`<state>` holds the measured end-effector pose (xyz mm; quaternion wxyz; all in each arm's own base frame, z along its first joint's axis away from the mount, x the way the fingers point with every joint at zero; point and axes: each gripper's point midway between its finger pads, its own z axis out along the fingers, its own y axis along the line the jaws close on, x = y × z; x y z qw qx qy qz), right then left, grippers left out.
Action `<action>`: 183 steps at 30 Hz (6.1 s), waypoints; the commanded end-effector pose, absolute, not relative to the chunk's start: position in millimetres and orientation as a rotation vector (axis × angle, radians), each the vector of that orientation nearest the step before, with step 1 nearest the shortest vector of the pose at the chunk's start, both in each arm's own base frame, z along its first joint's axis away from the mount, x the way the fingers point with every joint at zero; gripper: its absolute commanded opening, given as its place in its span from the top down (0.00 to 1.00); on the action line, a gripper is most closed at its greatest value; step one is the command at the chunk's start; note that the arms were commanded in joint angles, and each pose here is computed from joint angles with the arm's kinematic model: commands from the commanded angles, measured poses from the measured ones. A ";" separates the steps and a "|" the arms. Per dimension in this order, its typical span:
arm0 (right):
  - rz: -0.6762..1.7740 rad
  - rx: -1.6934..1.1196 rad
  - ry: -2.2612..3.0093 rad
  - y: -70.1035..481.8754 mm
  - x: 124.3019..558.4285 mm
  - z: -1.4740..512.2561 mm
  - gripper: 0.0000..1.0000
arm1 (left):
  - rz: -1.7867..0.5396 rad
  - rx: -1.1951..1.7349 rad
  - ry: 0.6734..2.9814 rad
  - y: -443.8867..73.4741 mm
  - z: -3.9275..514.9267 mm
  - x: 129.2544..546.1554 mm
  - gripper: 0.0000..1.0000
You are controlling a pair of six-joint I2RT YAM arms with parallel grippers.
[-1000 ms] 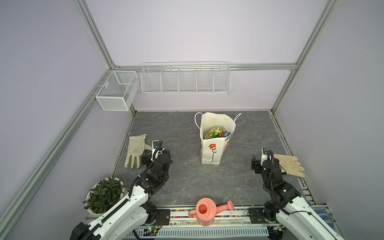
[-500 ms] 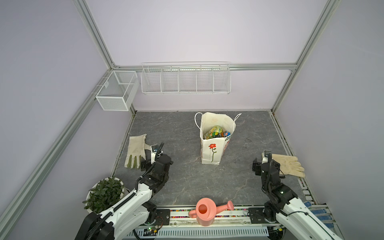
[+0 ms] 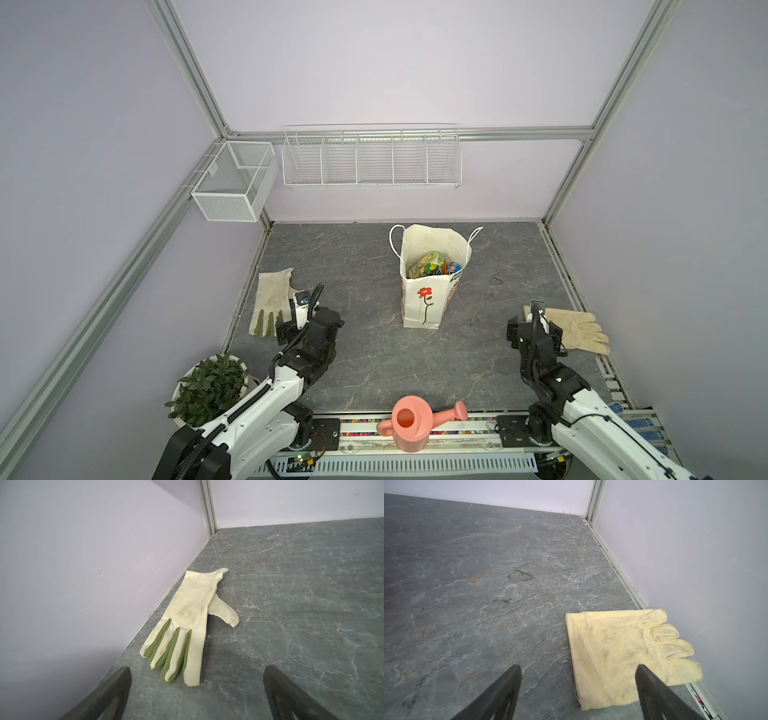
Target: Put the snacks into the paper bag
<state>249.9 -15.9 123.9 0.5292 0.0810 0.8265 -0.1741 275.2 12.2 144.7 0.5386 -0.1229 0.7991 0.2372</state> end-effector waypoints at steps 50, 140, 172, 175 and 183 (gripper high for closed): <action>-0.383 0.411 1.705 -46.7 244.1 146.2 0.11 | 0.487 -0.490 1.632 39.6 167.1 249.7 0.01; -0.365 0.091 1.670 -11.3 354.3 127.6 0.11 | 0.473 -0.600 1.559 64.7 162.5 323.0 0.01; -0.252 0.116 1.866 -23.7 388.2 97.2 0.11 | 0.396 -0.142 1.589 -5.9 140.7 344.9 0.01; -0.249 0.116 1.869 -23.1 388.3 98.3 0.11 | 0.395 -0.153 1.586 -6.2 141.3 351.4 0.01; -0.247 0.116 1.877 -22.9 387.9 97.1 0.11 | 0.388 -0.172 1.587 -1.5 145.5 359.2 0.01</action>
